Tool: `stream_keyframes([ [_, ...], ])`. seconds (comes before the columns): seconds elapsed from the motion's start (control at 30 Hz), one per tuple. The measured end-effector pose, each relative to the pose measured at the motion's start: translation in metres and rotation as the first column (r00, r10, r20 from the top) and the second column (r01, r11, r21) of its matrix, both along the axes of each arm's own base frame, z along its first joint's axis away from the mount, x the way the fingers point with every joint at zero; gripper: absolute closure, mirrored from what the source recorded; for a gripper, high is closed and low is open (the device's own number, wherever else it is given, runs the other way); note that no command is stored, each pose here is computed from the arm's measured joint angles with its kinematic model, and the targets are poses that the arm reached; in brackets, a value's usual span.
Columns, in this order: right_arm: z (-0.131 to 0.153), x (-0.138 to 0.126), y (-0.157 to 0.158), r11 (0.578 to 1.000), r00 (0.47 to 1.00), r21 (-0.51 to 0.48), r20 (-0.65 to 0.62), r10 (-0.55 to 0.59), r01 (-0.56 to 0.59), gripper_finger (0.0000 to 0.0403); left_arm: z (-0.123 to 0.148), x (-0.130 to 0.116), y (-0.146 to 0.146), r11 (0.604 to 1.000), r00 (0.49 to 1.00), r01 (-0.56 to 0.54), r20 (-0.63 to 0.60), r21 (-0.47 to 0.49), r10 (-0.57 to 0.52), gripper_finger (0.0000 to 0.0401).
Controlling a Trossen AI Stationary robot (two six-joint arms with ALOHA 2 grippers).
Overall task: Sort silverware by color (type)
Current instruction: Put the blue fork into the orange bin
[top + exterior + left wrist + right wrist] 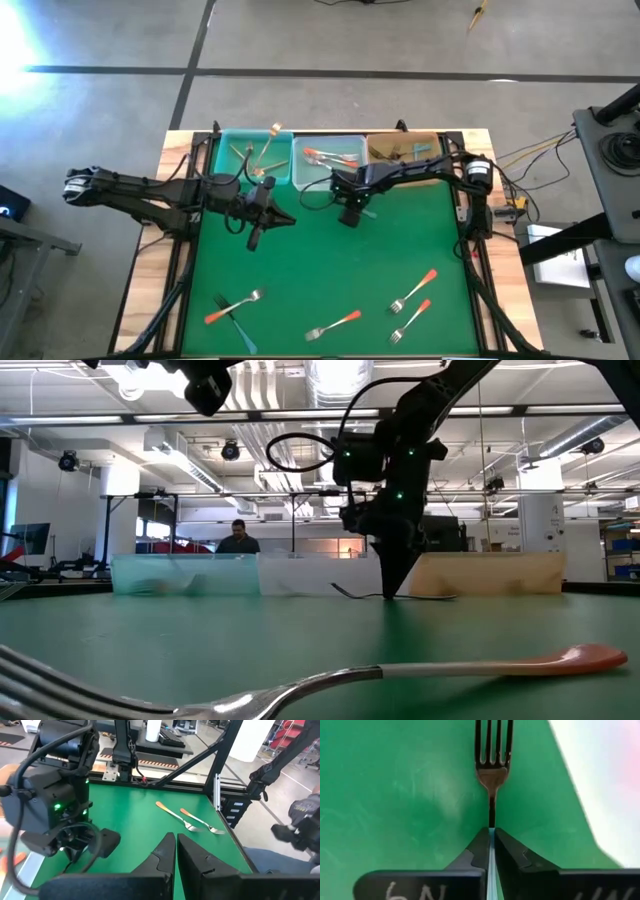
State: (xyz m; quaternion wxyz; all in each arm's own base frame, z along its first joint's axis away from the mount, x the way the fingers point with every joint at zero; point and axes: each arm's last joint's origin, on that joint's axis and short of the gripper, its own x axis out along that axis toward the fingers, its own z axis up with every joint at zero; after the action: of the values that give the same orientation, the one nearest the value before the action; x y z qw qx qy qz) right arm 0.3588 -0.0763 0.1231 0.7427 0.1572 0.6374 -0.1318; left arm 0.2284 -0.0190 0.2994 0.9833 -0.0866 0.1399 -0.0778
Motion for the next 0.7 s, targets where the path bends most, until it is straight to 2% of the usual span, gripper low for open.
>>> stream_keyframes([
  [0.2, 0.037, -0.015, 0.018, 0.998, 1.0, 0.053, 0.014, 0.025, -0.026, 0.0393, -0.001, 0.0, 0.0, 1.0, 1.0, 0.001, -0.012, -0.004, -0.001, 0.0401],
  [0.3, 0.073, -0.021, 0.026, 0.997, 0.992, 0.058, 0.125, 0.034, -0.042, 0.0393, -0.001, 0.0, -0.001, 1.0, 1.0, 0.001, -0.013, -0.003, -0.001, 0.0401],
  [0.47, 0.119, -0.045, 0.034, 0.999, 0.976, 0.008, 0.213, 0.05, -0.053, 0.0393, -0.002, 0.0, -0.001, 1.0, 1.0, 0.001, -0.016, -0.003, -0.001, 0.0401],
  [0.57, 0.146, -0.071, 0.031, 0.993, 0.98, -0.121, 0.197, 0.036, -0.013, 0.0394, -0.002, 0.0, -0.001, 1.0, 1.0, 0.002, -0.015, -0.002, -0.002, 0.0401],
  [0.63, 0.158, -0.092, 0.018, 0.963, 0.993, -0.268, 0.118, 0.0, 0.032, 0.0394, -0.002, 0.0, -0.001, 1.0, 1.0, 0.002, -0.014, 0.0, -0.002, 0.0401],
  [0.7, 0.161, -0.11, 0.005, 0.93, 0.999, -0.366, 0.018, -0.041, 0.044, 0.0394, -0.002, 0.0, 0.0, 1.0, 1.0, 0.002, -0.013, 0.001, -0.002, 0.0401],
])
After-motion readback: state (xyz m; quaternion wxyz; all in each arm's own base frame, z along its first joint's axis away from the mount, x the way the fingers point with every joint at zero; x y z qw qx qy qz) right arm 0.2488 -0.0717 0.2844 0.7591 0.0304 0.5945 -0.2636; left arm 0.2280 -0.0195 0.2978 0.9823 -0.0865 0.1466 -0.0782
